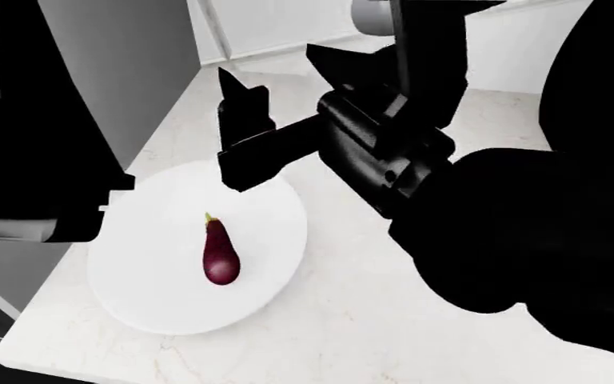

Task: Pick the eggplant from the top rack in the oven and place it on the plate on the counter.

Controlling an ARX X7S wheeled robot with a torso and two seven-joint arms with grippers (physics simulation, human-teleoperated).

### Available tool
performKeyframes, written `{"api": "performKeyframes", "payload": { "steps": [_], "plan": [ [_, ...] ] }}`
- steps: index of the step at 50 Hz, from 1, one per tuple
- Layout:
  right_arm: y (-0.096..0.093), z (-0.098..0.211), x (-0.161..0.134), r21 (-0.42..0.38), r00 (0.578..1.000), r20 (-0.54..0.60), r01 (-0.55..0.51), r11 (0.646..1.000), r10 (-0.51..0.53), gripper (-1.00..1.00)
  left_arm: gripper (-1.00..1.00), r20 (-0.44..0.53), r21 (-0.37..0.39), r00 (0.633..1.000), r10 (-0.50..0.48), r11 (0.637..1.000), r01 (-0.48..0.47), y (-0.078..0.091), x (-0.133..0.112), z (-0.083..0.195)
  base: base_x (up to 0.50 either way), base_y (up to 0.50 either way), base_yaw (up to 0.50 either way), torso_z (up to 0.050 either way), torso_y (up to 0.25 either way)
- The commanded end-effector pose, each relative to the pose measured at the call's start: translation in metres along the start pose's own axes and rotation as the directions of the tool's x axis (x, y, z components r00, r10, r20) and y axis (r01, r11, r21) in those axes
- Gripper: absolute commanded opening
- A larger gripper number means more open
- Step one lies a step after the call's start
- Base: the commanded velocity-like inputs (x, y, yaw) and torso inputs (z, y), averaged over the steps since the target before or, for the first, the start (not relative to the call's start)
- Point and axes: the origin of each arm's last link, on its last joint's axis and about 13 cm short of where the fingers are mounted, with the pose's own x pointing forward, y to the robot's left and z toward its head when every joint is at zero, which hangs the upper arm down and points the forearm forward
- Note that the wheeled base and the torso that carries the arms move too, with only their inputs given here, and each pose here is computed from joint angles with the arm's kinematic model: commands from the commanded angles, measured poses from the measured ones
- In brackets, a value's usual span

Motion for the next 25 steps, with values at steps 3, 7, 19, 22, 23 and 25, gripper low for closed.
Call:
{"api": "performKeyframes", "payload": {
  "steps": [3,7,19,22,23,25],
  "plan": [
    [-0.014,0.046,-0.050,-0.013,0.960,0.235,0.160,0.987,-0.152,1.00,1.00,0.002,0.018,1.000,0.005,1.000,-0.005,0.002,0.001,0.001,0.00,0.00,0.00,0.000,0.000],
    [-0.004,0.059,-0.085,0.007,0.921,0.341,0.200,0.980,-0.191,1.00,1.00,0.001,0.019,1.000,0.005,1.000,-0.005,0.002,0.001,0.001,0.00,0.00,0.00,0.000,0.000],
    [0.012,0.059,-0.136,-0.032,0.824,0.519,0.284,0.958,-0.227,1.00,1.00,0.007,0.020,1.000,0.002,1.000,-0.003,0.002,0.001,0.003,0.00,0.00,0.00,0.000,0.000],
    [0.000,0.029,-0.136,0.071,0.731,0.598,0.361,0.930,-0.329,1.00,1.00,0.006,0.036,1.000,0.016,0.999,-0.016,0.006,0.000,0.002,0.00,0.00,0.00,0.000,0.000],
    [0.004,0.032,-0.137,0.027,0.664,0.699,0.345,0.938,-0.264,1.00,1.00,0.004,0.038,1.000,0.013,0.999,-0.014,0.006,0.001,-0.001,0.00,0.00,0.00,0.000,0.000],
    [0.006,0.010,-0.135,-0.027,0.713,0.652,0.361,0.932,-0.257,1.00,1.00,-0.007,0.046,1.000,0.006,0.999,-0.006,0.008,0.004,-0.008,0.00,0.00,0.00,0.000,0.000]
  ]
}}
